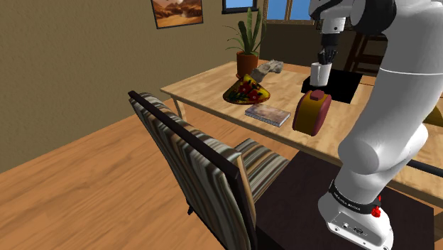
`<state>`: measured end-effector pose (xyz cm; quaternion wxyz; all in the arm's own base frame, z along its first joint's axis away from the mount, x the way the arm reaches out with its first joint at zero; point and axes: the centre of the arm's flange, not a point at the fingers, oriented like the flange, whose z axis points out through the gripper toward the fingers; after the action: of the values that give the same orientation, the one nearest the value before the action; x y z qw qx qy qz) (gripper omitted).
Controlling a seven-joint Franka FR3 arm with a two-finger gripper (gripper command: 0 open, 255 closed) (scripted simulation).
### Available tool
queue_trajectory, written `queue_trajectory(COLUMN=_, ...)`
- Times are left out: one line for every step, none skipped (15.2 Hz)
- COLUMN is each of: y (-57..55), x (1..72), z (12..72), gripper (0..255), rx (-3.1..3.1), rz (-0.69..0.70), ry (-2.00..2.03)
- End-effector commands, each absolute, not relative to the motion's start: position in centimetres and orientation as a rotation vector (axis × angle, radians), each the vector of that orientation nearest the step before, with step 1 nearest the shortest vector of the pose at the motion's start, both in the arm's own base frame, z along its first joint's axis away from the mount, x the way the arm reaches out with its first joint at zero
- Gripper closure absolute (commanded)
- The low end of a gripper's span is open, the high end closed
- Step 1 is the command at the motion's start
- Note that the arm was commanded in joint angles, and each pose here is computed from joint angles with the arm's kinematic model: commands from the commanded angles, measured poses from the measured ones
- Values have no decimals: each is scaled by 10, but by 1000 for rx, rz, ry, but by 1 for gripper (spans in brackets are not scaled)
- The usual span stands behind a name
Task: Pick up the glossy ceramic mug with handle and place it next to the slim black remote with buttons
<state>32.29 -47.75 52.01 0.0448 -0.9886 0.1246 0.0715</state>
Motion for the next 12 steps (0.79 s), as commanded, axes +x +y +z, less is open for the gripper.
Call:
queue_trajectory(y=-473, x=295, z=520, gripper=255, rx=-3020, rz=219, ry=378)
queue_trajectory(y=-470, x=282, z=520, gripper=255, rx=-3020, rz=219, ry=378)
queue_trajectory(y=-468, x=269, z=520, gripper=255, rx=-3020, rz=219, ry=378)
queue_trajectory(y=-465, x=256, z=520, gripper=255, rx=-3020, rz=219, ry=378)
queue_trajectory(y=-462, x=243, z=520, gripper=255, rx=-3020, rz=219, ry=378)
queue_trajectory(y=-460, x=230, z=520, gripper=255, rx=-3020, rz=219, ry=378)
queue_trajectory(y=-457, x=217, z=520, gripper=255, rx=-3020, rz=219, ry=378)
queue_trajectory(y=-455, x=204, z=520, gripper=255, rx=-3020, rz=219, ry=378)
queue_trajectory(y=-452, x=191, z=520, gripper=255, rx=-3020, rz=219, ry=378)
queue_trajectory(y=-449, x=178, z=520, gripper=255, rx=-3020, rz=219, ry=378)
queue_trajectory(y=-447, x=165, z=521, gripper=255, rx=-3020, rz=219, ry=378)
queue_trajectory(y=-444, x=152, z=521, gripper=255, rx=-3020, rz=219, ry=378)
